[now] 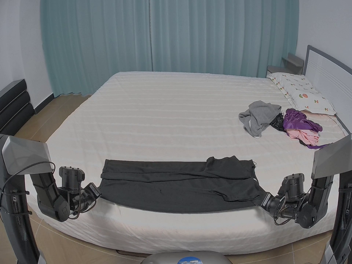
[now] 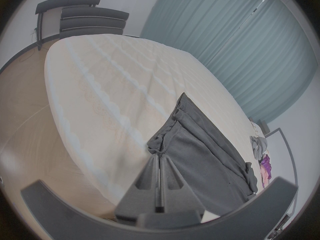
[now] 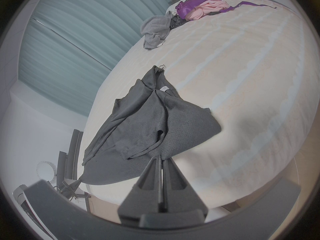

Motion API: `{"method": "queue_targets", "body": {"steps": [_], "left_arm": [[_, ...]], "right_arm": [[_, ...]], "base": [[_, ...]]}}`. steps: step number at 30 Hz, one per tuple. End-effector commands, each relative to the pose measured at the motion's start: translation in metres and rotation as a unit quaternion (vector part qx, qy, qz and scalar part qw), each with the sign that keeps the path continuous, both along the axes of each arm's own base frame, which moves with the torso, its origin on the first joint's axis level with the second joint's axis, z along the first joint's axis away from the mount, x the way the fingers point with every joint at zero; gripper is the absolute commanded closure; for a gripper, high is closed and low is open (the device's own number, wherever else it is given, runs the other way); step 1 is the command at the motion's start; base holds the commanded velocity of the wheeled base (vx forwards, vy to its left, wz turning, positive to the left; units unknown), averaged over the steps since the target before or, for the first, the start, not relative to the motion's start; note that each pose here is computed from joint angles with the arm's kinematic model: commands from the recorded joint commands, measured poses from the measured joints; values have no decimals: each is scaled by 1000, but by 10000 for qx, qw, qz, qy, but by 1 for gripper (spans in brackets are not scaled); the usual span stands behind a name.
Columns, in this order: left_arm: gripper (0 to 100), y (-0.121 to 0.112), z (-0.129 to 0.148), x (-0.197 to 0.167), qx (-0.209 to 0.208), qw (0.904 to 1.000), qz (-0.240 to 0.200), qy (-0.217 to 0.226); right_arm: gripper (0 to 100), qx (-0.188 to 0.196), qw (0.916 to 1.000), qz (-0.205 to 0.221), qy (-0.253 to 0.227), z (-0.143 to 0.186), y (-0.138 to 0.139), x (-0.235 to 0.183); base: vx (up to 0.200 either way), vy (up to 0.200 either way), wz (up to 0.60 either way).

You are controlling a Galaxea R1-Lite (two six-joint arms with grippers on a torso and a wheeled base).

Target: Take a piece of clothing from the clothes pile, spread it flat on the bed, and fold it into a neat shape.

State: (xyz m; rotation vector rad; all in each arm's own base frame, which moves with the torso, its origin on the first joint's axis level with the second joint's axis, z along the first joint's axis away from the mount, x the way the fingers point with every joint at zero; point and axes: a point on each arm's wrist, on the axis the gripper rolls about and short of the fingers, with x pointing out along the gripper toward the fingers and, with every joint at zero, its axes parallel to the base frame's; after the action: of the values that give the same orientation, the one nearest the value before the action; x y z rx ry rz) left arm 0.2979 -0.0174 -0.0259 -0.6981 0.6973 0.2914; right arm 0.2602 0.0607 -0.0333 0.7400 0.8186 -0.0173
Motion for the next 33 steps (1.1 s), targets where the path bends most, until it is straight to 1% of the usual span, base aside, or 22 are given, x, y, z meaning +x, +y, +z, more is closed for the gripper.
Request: {"method": "queue_targets", "body": {"steps": [1,7,13,25,28,30,33], "left_arm": [[100,1,6,-7,118,9999,-85,1],[100,0,1,-15,251,9992,-252,188],[100,0,-4,-26,524,9956,-531,562],[100,-2,-1,-37,657,9927,-731,698],[100,-6,2,-41,711,9905,-856,808],[100,-10,1,-45,737,9874,-977,1000],[100,-12,0,-47,744,9860,-1034,1072]], "right_arm": [[100,-9,10000,21,18,4,-3,-6],[100,-158,9997,125,154,0,-6,-14],[100,-265,9991,235,221,-1,-10,-19],[100,-518,9973,428,283,-1,-15,-28],[100,-590,9968,469,280,-1,-18,-29],[100,-625,9964,485,300,-2,-18,-30],[100,-686,9956,547,325,-2,-19,-32]], "base": [[0,0,0],[0,0,0],[0,0,0],[0,0,0],[0,0,0],[0,0,0],[0,0,0]]}}
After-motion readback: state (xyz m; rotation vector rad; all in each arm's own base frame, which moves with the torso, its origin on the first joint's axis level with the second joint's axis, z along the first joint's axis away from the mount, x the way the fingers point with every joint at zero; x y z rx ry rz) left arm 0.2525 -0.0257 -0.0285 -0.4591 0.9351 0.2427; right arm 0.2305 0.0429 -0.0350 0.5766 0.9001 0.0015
